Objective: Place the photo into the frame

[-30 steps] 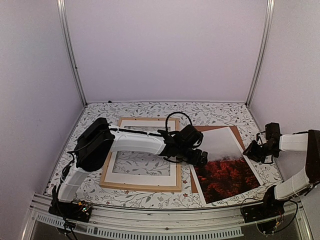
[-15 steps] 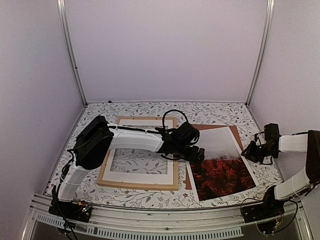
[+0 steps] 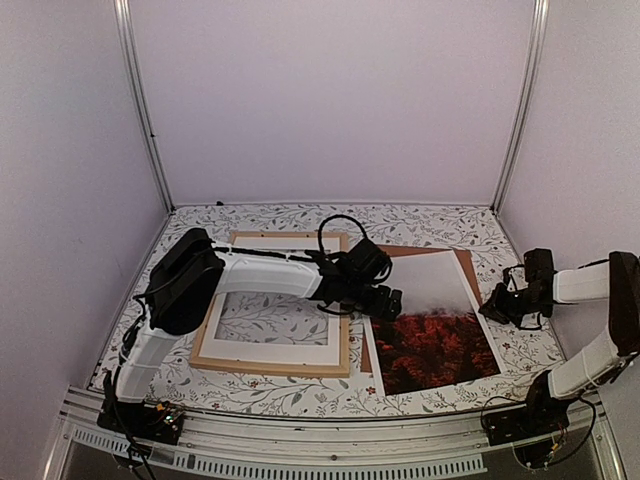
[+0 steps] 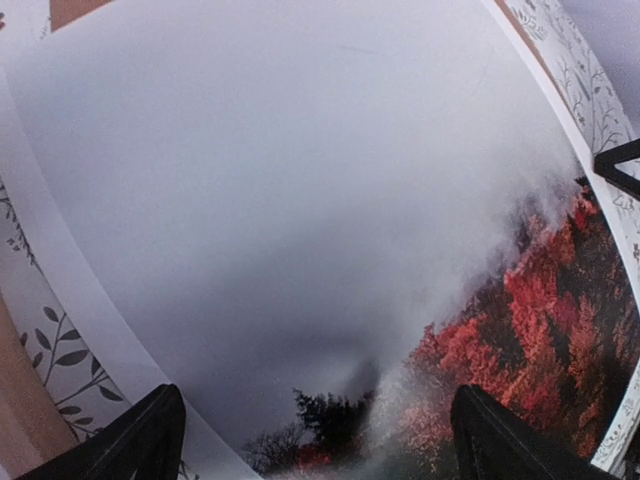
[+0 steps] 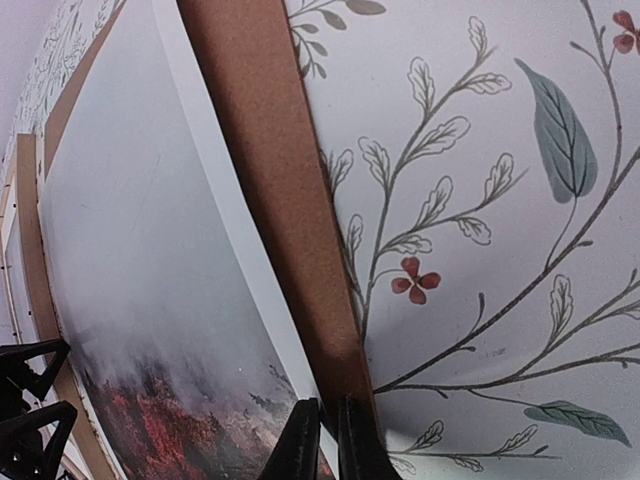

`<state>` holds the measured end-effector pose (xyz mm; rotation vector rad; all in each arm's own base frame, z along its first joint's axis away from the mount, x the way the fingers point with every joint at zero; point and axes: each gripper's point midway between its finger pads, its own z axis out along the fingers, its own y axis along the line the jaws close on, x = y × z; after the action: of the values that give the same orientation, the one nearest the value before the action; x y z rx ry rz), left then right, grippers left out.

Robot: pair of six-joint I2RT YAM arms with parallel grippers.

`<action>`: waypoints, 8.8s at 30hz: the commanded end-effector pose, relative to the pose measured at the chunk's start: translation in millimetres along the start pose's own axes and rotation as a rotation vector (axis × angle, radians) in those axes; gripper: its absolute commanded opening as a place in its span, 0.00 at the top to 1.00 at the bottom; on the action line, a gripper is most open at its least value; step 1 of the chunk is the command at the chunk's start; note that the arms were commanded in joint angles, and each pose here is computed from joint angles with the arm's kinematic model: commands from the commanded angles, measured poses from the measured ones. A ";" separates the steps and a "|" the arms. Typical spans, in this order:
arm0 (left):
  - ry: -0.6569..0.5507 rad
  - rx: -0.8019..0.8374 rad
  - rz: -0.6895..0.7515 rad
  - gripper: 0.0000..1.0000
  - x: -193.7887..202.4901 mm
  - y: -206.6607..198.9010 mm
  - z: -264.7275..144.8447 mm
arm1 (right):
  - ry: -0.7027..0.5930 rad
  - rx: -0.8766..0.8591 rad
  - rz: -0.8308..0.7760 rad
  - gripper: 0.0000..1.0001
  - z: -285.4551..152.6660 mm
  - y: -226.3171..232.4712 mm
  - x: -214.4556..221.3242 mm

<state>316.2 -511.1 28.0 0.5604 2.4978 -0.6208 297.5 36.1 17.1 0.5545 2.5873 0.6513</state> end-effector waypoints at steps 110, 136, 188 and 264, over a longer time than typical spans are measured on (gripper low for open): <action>0.059 0.071 0.023 0.05 30.6 -25.1 5.6 | -0.027 -0.098 0.059 0.90 -10.5 -6.7 -28.4; 0.048 0.075 0.027 0.05 26.1 -26.4 2.8 | -0.023 -0.027 0.066 0.88 -4.2 -22.6 -25.8; -0.341 0.199 0.195 0.00 -103.6 7.2 -163.5 | -0.114 -0.596 -0.528 1.00 -172.5 233.5 -43.3; -0.386 0.733 0.664 1.00 -153.5 49.9 -276.3 | 0.018 -0.550 -0.865 0.86 -184.0 295.3 24.3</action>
<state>368.8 -375.5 284.0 1.3206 1.5467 -1.2488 259.4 225.7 310.1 -0.7280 2.1653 1.0374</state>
